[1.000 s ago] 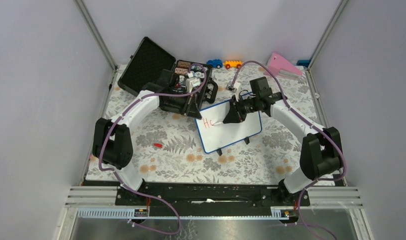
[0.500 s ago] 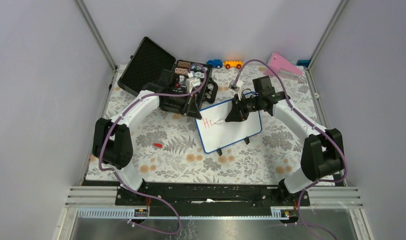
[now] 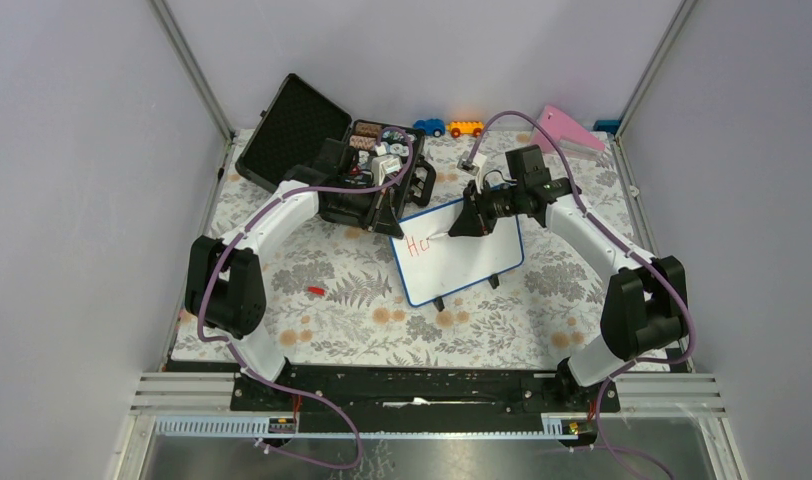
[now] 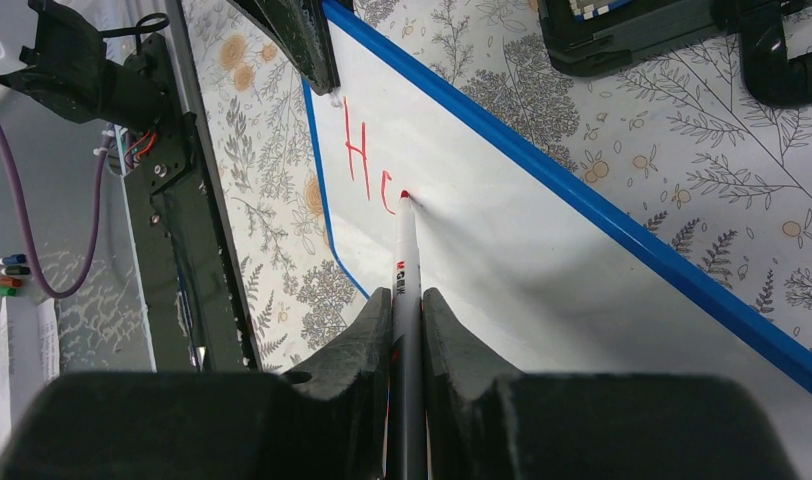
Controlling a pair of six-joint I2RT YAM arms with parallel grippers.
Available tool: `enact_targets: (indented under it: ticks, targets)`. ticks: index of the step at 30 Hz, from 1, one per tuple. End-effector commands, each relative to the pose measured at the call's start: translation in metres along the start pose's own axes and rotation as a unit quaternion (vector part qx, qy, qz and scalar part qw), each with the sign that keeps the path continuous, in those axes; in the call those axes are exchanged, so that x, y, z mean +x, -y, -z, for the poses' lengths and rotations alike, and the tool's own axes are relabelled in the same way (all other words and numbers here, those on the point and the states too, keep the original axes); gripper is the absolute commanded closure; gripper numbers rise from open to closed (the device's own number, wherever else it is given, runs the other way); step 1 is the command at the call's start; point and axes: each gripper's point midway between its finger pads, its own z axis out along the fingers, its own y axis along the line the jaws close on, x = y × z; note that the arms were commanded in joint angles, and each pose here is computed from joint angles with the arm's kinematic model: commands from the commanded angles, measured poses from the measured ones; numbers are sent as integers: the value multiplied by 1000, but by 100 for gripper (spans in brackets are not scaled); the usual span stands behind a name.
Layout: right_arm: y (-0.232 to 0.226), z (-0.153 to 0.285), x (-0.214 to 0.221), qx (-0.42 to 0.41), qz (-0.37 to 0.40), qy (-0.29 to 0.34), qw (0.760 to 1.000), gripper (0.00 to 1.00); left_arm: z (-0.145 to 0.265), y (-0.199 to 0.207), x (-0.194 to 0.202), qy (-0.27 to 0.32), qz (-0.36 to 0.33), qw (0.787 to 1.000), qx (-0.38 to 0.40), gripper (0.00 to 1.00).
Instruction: Write a sentence on the whiteboard
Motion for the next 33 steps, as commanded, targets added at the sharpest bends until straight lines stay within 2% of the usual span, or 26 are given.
enact_targets:
  ticks: [1, 18, 23, 26, 33]
  targets:
    - [-4, -4, -10, -7, 15, 7, 1000, 100, 0, 1, -5, 2, -21, 1000, -6, 100]
    - [-18, -11, -17, -22, 28, 8, 999, 100, 1, 2, -4, 3, -23, 1000, -7, 100]
    - [-38, 4, -24, -49, 26, 26, 998, 100, 1, 1, -4, 2, -24, 1000, -10, 100]
    - [-37, 21, -31, -49, 15, 44, 998, 100, 1, 1, -3, 1, -23, 1000, -10, 100]
    - [-31, 34, -20, -31, 13, 36, 999, 100, 0, 0, -5, 2, -23, 1000, -8, 100]
